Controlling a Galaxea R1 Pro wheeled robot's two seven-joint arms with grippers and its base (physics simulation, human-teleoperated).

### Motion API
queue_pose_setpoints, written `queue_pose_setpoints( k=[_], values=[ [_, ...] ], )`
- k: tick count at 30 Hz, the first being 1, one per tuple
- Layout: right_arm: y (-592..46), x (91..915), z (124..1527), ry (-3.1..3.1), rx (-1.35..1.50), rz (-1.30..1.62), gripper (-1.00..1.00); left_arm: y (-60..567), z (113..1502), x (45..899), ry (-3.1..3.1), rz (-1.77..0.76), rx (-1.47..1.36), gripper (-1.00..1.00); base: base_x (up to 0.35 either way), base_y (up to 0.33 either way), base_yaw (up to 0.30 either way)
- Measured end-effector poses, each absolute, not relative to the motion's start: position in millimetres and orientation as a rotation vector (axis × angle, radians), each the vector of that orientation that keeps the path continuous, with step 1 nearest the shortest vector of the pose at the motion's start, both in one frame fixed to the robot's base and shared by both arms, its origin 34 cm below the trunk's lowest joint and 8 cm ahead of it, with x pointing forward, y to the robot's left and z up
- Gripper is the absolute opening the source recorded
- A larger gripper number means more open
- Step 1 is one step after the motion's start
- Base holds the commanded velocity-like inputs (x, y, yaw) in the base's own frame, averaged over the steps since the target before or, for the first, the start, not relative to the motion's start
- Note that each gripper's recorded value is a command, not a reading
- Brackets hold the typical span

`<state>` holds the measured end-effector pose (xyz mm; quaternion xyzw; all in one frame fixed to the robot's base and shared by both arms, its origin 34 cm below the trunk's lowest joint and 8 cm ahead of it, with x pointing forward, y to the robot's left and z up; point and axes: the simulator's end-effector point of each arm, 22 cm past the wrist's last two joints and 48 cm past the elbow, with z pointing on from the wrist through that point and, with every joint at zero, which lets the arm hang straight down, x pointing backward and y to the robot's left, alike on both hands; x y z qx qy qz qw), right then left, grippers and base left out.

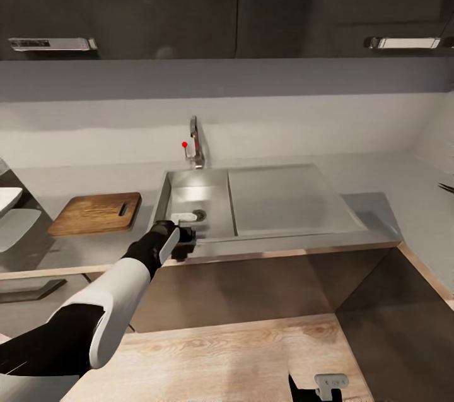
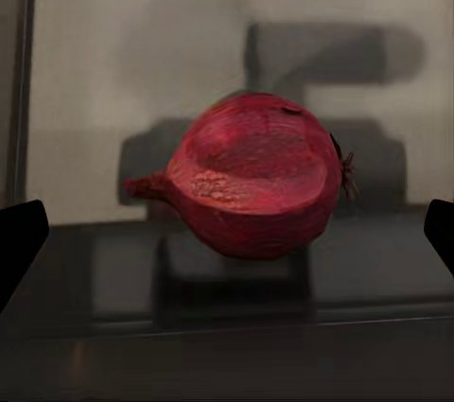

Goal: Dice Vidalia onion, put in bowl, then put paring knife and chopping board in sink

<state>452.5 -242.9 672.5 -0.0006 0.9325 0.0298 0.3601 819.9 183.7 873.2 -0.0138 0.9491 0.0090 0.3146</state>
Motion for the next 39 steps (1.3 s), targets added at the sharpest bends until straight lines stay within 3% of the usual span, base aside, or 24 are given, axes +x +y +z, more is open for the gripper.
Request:
queue_pose_setpoints(
  k=[18, 39],
  values=[
    [-263, 452, 672, 2.407, -0.026, 0.043, 1.0, 181, 884, 826, 2.476, 0.014, -0.039, 1.0, 0.013, 0.0, 0.0],
    [-265, 452, 672, 2.407, -0.02, 0.036, 1.0, 176, 873, 802, 2.617, 0.015, -0.002, 1.0, 0.251, 0.0, 0.0]
  ],
)
